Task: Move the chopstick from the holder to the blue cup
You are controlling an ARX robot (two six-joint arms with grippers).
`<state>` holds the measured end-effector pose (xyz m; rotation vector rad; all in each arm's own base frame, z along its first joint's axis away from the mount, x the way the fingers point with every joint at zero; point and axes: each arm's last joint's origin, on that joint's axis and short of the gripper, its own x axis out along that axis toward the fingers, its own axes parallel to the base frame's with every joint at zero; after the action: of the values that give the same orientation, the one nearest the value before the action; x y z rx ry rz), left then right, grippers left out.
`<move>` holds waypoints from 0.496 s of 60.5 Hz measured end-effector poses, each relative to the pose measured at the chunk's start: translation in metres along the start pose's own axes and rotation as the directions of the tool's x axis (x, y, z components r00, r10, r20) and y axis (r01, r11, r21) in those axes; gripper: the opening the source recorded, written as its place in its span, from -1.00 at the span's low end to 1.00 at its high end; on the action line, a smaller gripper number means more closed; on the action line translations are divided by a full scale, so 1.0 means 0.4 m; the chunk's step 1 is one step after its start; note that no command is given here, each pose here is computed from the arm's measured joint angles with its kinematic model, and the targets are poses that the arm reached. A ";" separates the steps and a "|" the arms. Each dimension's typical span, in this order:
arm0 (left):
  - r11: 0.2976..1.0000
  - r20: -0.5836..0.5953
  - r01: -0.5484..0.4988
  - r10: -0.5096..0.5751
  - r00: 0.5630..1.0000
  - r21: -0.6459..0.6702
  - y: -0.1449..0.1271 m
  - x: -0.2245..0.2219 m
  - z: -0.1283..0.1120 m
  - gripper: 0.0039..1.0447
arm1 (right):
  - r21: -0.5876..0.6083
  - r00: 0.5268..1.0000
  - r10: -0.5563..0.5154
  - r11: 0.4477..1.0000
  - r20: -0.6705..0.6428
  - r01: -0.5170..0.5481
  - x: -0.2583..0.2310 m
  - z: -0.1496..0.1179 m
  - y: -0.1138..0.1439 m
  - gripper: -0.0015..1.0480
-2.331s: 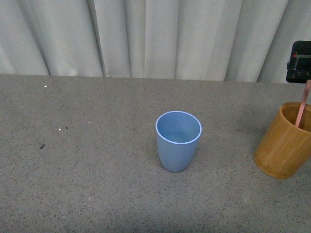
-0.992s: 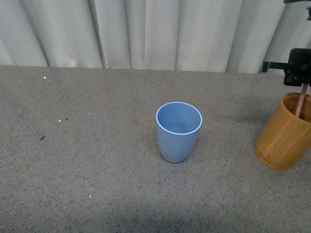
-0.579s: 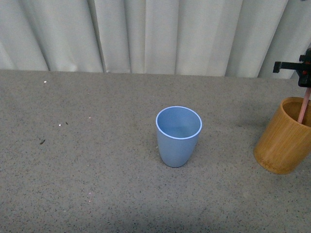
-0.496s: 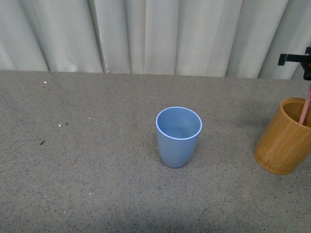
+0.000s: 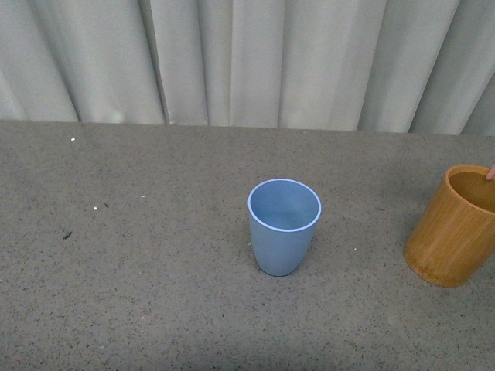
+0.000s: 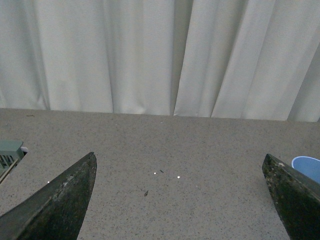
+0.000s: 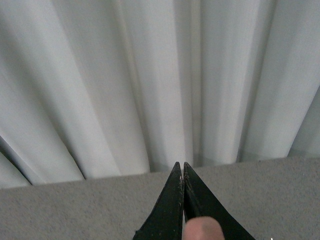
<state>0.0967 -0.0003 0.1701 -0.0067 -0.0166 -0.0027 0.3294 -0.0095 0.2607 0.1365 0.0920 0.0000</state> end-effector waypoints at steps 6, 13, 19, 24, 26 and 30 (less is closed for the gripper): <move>1.000 0.000 0.000 0.000 1.000 0.000 0.000 0.000 0.000 0.88 | 0.051 0.997 0.031 0.998 0.068 -0.034 -0.035 0.049 0.015 -0.98; 1.000 0.000 0.000 0.000 1.000 0.000 0.000 0.000 0.000 0.88 | 0.100 0.990 0.076 0.991 0.115 -0.087 -0.063 0.069 0.048 -0.98; 1.000 0.000 0.000 0.000 1.000 0.000 0.000 0.000 0.000 0.88 | 0.167 0.982 0.155 0.971 0.113 -0.172 -0.076 0.036 0.120 -0.98; 1.000 0.000 0.000 0.000 1.000 0.000 0.000 0.000 0.000 0.88 | 0.198 0.974 0.203 0.955 0.100 -0.219 -0.076 0.001 0.171 -0.98; 1.000 0.000 0.000 0.000 1.000 0.000 0.000 0.000 0.000 0.88 | 0.212 0.972 0.216 0.949 0.096 -0.232 -0.074 -0.010 0.187 -0.98; 1.000 0.000 0.000 0.000 1.000 0.000 0.000 0.000 0.000 0.88 | 0.227 0.968 0.238 0.941 0.084 -0.252 -0.068 -0.036 0.218 -0.98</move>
<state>0.0967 -0.0003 0.1701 -0.0067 -0.0166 -0.0023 0.3018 0.0787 0.2609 0.3859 0.0188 0.2353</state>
